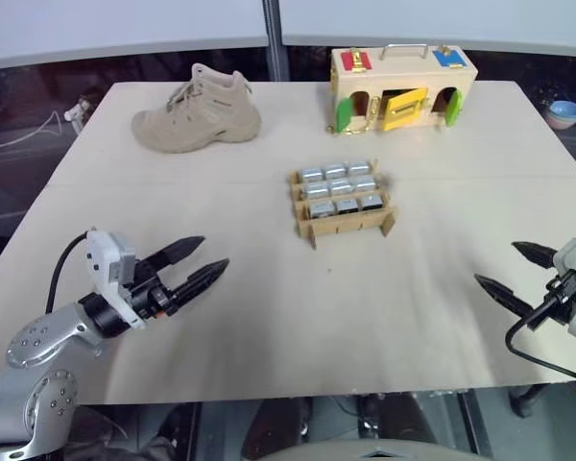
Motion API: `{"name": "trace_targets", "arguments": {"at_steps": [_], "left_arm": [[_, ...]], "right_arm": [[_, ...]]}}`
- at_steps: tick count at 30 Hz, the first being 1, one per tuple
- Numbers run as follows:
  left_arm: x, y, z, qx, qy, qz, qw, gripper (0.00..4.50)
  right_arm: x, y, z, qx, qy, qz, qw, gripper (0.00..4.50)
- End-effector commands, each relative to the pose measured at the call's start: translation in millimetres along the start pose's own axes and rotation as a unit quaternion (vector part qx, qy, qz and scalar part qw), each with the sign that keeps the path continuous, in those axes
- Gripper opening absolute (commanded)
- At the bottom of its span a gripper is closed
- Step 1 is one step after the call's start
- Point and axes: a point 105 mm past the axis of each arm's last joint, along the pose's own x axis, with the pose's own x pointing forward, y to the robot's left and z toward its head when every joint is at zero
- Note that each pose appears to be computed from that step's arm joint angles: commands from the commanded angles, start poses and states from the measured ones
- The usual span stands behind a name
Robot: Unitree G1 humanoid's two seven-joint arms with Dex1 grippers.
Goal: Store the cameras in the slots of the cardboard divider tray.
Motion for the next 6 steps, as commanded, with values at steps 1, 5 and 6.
{"name": "trace_targets", "arguments": {"at_steps": [1,5,6], "left_arm": [[-2.9,-13.7,-1.8,0.004,0.019,-0.032,0.999,3.38],[-5.9,-13.2,0.0,0.011,0.020,-0.021,1.000,3.38],[-6.3,-12.3,0.8,0.016,0.021,-0.016,1.000,3.38]], "right_arm": [[4.1,-9.2,7.1,-0.024,-0.013,-0.004,1.000,4.39],[6.5,-9.9,6.6,-0.024,-0.012,0.008,1.000,4.39],[7.1,-9.9,7.0,-0.023,-0.013,0.010,1.000,4.39]]}}
